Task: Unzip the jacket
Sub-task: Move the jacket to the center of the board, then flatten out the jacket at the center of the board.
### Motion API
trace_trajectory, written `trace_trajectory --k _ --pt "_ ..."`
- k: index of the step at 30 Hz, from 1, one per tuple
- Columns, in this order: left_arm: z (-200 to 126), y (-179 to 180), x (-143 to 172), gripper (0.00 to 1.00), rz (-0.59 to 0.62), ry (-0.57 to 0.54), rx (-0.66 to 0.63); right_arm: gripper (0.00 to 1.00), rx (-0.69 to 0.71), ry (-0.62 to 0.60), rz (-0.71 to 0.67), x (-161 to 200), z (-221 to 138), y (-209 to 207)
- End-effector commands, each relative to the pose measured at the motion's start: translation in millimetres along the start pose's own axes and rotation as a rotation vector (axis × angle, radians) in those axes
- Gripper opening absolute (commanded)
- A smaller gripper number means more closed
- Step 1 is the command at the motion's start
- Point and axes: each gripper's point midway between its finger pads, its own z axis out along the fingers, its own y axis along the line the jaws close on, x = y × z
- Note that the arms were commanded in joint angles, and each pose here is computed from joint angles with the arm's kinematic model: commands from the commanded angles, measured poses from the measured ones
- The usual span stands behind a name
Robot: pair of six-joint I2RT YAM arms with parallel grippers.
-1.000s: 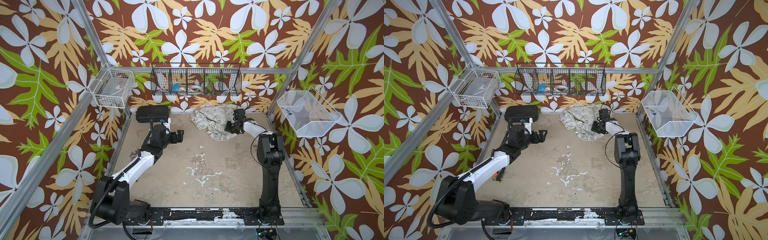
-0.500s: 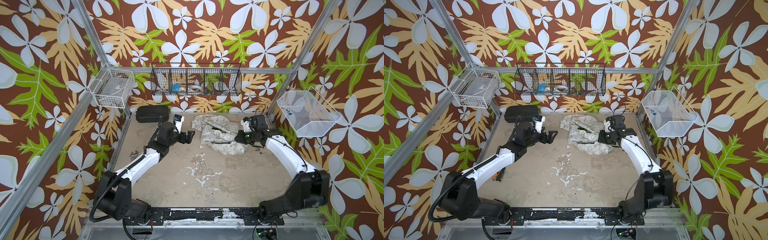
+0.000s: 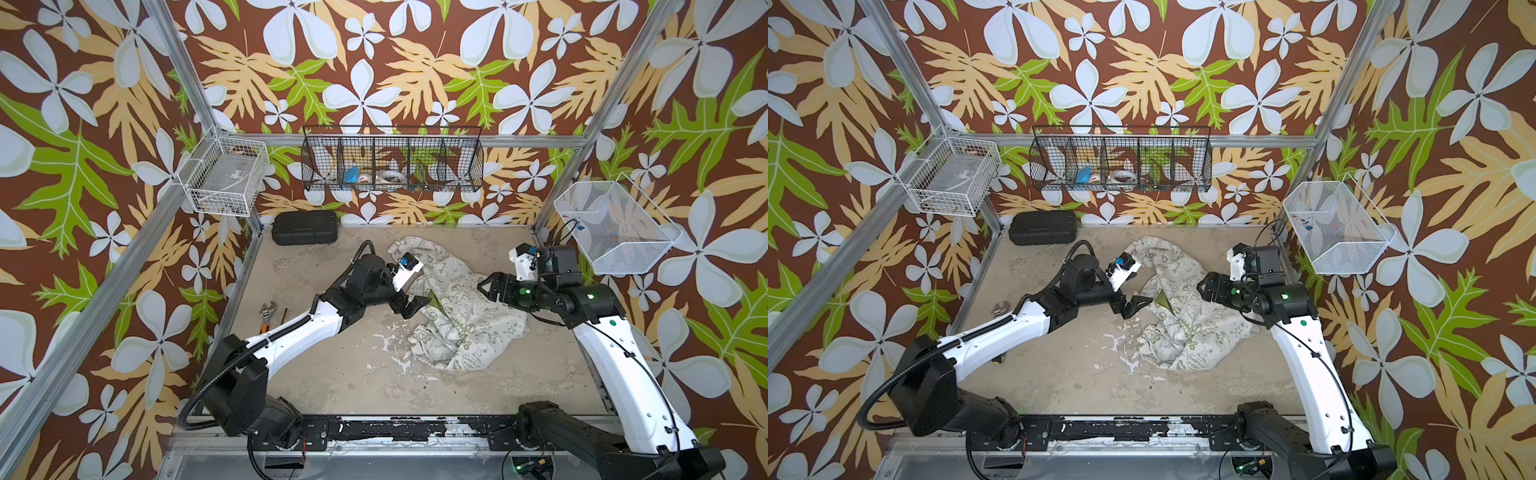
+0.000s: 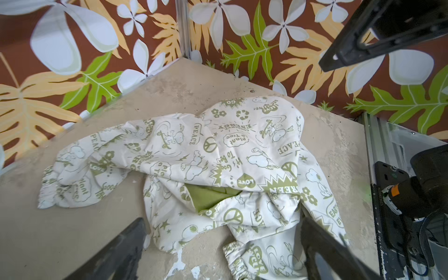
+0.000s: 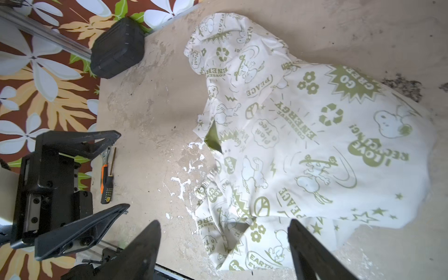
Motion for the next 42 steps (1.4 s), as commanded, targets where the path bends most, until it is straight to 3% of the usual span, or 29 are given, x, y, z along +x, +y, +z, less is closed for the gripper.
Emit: trace_trajectory --k 1,8,13,19,26,31,34,37,40,42 --pt "26.0 9.7 7.8 1.0 -0.093 0.076 -0.047 0.84 0.092 0.02 0.06 14.9 -5.1 -19.8" --pt "102.9 7.7 14.9 1.0 -0.275 0.201 -0.092 0.86 0.093 -0.067 0.083 4.4 -19.5 -23.8" --pt "135.0 7.7 26.9 0.98 -0.435 0.252 -0.137 0.85 0.109 -0.091 0.073 -4.4 -25.3 -27.8" --pt "141.1 26.1 36.5 0.96 -0.571 0.284 -0.264 0.84 0.121 -0.094 0.065 -8.7 -24.6 -29.9" --pt "152.3 20.2 50.6 0.89 -0.792 0.304 -0.26 0.82 0.115 -0.068 0.071 -4.4 -12.1 -33.2" --pt "159.5 24.8 57.0 0.82 -0.846 0.326 -0.297 0.81 0.108 -0.061 0.061 -3.4 -8.7 -33.2" --pt "166.1 23.3 43.4 0.79 -0.851 0.295 -0.263 0.82 0.109 -0.07 0.034 -10.8 -7.7 -31.7" --pt "148.8 40.2 13.1 0.98 -0.767 0.208 -0.348 0.83 0.104 -0.065 -0.015 -30.1 -0.9 -25.9" --pt "102.4 73.5 -12.7 1.0 -0.659 0.092 -0.513 0.84 0.092 -0.05 -0.057 -56.0 14.6 -19.4" --pt "63.3 98.4 -12.1 1.0 -0.684 0.051 -0.601 0.85 0.064 -0.043 -0.081 -72.4 26.8 -12.5"
